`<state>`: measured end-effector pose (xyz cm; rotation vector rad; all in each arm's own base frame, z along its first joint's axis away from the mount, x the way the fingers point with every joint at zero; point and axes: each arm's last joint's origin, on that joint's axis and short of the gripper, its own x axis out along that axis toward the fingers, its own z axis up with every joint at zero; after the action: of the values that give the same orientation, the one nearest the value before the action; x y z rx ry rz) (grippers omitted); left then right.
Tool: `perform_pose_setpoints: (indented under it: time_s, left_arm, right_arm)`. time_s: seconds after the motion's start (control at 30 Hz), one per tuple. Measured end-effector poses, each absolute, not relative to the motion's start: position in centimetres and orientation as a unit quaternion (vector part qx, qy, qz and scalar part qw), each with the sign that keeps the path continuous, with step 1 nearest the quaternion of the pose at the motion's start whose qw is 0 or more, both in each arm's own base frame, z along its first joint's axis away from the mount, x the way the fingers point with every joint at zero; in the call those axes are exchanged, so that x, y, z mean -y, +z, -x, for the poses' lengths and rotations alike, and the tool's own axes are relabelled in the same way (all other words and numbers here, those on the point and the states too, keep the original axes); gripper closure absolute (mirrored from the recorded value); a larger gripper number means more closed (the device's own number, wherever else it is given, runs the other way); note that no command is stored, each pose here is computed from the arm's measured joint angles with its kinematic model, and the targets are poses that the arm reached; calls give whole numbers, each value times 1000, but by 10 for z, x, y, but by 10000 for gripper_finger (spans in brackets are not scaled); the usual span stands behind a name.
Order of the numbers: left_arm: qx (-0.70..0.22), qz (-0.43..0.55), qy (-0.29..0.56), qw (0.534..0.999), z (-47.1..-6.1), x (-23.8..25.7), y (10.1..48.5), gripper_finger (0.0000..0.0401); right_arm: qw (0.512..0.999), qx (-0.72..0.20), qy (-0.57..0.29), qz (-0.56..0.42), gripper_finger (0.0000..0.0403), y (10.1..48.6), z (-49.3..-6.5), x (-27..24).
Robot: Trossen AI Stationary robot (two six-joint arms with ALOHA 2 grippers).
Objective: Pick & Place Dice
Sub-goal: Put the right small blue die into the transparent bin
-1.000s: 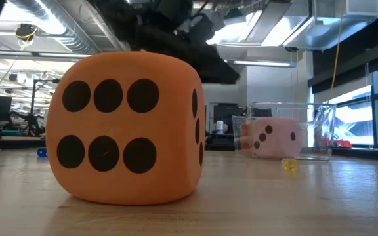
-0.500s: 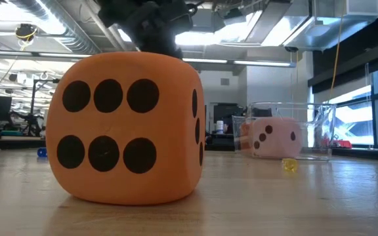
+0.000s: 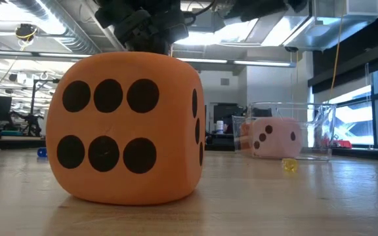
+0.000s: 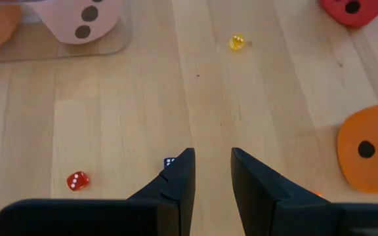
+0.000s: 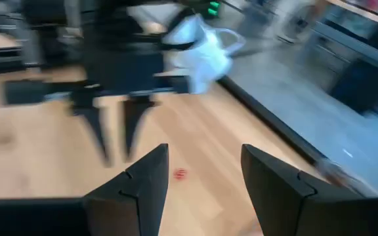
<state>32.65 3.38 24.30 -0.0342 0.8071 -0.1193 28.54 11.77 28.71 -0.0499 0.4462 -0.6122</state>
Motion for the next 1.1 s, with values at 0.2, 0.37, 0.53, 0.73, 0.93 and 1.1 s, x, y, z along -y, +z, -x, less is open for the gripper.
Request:
perform_pose_setpoints:
  time_s: [0.2,0.37,0.53,0.73,0.93,1.1]
  left_arm:
    - [-395,41,-41,917,-326,-39,243,311]
    - [-396,50,-34,916,-325,-42,243,308]
    - [-400,52,-33,914,-324,-42,242,310]
    - [-419,62,-28,906,-328,-43,232,294]
    - [-466,71,-29,881,-342,-46,194,262]
    - [-486,82,-20,870,-347,-55,174,243]
  right_arm:
    - [978,-159,-133,12,213,289,-291,-121]
    - [991,-135,-4,10,213,288,-293,-109]
    - [989,-140,37,-2,213,277,-295,-94]
    - [990,-127,56,-6,213,267,-293,-82]
    - [993,-112,40,-11,213,268,-285,-69]
    - [994,-101,38,-16,213,272,-273,-65]
